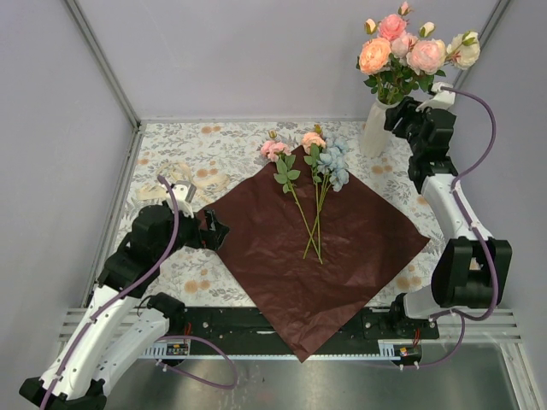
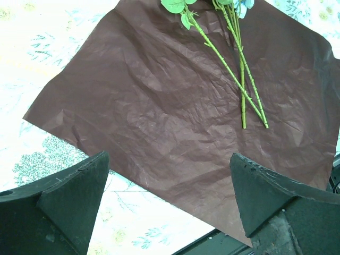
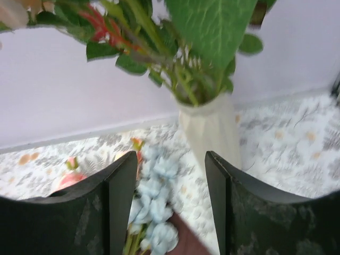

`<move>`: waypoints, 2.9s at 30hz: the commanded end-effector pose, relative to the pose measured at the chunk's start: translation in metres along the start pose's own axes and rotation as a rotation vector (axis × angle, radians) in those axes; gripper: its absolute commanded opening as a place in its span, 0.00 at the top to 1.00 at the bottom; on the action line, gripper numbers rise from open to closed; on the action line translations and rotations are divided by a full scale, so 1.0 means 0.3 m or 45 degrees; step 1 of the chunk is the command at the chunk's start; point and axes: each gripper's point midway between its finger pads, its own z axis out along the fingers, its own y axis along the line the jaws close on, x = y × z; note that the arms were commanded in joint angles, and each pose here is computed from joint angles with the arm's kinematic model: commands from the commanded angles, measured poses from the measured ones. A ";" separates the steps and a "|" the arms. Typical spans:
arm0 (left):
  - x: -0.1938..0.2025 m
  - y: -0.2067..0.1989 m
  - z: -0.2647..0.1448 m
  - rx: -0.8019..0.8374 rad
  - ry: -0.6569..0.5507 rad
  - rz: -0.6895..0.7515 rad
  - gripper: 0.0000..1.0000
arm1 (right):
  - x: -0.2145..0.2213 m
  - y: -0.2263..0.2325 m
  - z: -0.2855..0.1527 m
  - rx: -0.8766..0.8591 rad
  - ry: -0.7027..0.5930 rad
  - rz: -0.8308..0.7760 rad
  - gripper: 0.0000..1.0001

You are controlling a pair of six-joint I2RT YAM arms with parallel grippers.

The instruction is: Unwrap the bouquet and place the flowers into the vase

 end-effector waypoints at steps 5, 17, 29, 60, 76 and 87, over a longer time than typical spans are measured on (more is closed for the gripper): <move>-0.029 -0.031 -0.002 0.060 -0.047 0.011 0.01 | 0.188 0.177 -0.228 0.022 0.417 0.443 0.43; -0.025 -0.044 -0.001 0.091 -0.040 0.008 0.01 | 0.615 0.485 -0.358 -0.150 0.831 0.407 0.46; -0.030 -0.038 -0.004 0.077 -0.054 0.011 0.01 | 0.929 0.661 -0.300 -0.228 1.182 0.016 0.47; -0.026 -0.034 0.000 0.071 -0.048 0.010 0.01 | 1.116 0.708 -0.228 -0.237 1.275 -0.163 0.59; -0.027 -0.035 -0.001 0.074 -0.050 0.012 0.01 | 1.107 0.719 -0.213 -0.257 1.273 -0.185 0.62; -0.028 -0.031 -0.005 0.064 -0.060 0.009 0.01 | 1.141 0.733 -0.211 -0.258 1.304 -0.207 0.62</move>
